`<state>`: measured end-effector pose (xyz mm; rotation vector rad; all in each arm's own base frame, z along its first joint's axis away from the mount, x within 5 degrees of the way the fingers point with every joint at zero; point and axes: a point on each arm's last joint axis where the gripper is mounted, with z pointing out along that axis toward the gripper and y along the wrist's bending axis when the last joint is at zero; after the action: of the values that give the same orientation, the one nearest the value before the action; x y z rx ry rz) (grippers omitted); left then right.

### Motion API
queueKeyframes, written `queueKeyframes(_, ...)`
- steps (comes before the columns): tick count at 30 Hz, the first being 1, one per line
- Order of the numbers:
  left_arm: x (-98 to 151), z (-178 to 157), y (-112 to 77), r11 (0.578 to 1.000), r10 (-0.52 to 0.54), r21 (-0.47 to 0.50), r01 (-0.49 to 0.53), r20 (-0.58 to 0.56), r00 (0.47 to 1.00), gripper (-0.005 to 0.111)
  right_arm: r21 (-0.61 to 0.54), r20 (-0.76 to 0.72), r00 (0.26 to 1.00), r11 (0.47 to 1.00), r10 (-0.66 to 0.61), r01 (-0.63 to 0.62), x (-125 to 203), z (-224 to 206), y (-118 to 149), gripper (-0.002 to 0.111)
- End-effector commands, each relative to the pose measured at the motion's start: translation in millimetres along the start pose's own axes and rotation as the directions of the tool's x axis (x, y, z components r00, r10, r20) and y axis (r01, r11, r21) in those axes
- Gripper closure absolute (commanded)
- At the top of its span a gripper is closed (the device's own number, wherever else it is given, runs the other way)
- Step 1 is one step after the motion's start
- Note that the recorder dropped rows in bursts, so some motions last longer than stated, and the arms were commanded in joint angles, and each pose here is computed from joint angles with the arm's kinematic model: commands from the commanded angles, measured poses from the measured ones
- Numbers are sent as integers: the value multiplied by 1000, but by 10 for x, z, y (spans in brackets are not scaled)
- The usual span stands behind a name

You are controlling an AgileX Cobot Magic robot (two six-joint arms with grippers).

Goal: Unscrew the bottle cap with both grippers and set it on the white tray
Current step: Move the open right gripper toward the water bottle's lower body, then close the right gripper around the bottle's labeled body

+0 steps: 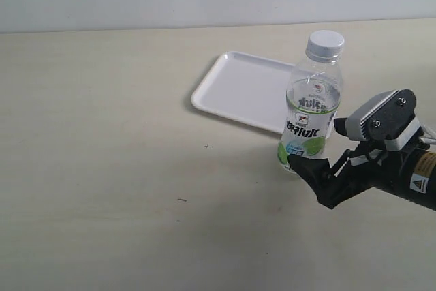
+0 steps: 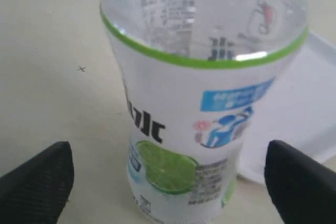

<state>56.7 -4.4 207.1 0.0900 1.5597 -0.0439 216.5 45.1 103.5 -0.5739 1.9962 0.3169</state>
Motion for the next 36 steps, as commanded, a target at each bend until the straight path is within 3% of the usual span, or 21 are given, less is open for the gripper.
queueKeyframes(1,11,-3,-5,1000,-12,8,12,-1,1000,107,-58,-6,999,997,-41,41,15,100,-4,15)
queueKeyframes(20,11,-3,-5,1000,-12,8,12,-1,1000,107,-23,66,997,999,-41,42,-119,310,-158,15)
queueKeyframes(36,11,-3,-5,1000,-12,8,12,-1,1000,107,-15,42,999,1000,-26,26,-83,395,-204,15)
